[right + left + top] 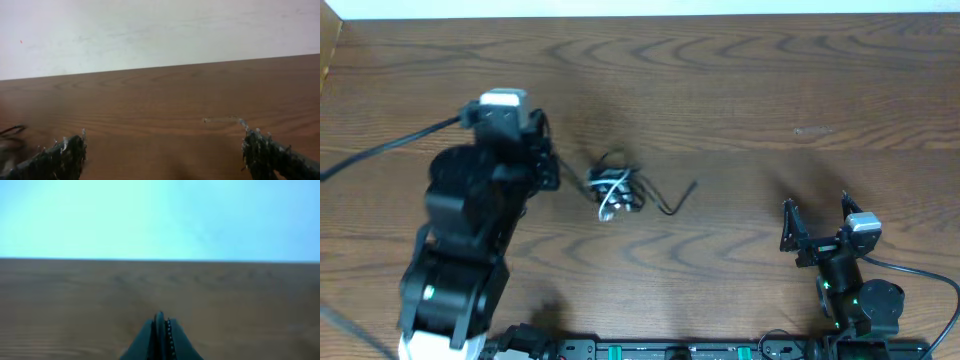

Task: Untangle cables
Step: 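Bring the right gripper in and grasp the tangle near the left gripper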

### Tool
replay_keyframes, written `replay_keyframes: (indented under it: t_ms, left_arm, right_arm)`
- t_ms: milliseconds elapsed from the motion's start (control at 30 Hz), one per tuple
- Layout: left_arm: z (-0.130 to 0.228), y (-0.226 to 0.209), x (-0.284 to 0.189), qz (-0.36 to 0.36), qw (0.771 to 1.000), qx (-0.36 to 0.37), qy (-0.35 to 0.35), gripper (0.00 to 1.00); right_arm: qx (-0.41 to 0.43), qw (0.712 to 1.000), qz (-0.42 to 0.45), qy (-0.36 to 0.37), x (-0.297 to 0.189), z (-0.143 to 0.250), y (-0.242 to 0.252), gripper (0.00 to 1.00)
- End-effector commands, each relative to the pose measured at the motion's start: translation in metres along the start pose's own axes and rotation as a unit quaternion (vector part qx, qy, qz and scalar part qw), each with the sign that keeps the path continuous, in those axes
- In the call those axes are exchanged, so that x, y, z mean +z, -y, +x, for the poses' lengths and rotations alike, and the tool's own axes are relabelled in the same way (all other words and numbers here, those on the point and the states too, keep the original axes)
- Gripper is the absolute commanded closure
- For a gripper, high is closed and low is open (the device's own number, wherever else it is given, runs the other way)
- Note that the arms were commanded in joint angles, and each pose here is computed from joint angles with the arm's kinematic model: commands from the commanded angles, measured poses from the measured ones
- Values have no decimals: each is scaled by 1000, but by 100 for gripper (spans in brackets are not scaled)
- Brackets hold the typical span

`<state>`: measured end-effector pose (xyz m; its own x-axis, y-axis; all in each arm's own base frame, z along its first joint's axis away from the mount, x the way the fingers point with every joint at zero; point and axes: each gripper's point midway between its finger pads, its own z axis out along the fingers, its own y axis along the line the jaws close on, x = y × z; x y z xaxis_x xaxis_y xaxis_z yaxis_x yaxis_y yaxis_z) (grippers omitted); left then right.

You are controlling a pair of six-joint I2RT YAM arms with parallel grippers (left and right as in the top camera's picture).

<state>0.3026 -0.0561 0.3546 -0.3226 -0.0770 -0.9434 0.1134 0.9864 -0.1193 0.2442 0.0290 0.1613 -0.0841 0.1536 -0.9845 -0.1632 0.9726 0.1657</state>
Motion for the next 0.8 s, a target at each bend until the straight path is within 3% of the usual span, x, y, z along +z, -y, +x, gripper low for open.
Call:
replay_keyframes:
  t_ms: [0,200,433,600,767]
  left_arm:
    - [-20,-18,-21,-48,998,-8,50,93]
    - [-23,-13,-21,-34,998,-8,55,93]
    - [-20,9,-9,28,999,-7,40,93]
    - [-12,31,7,88,996,-7,18,92]
    - [-3,49,22,139,990,-19,-9,92]
  right_arm:
    - [25,998,-54,-3,-1,0,-19,1]
    - [81,989,-127,-8,-6,-5,-44,1]
    - [82,981,-177,-7,-16,-43,-68,1]
    - [68,968,-230,-68,-8,-55,-88,1]
    - [94,926,-324,-169,13,-48,-112,1]
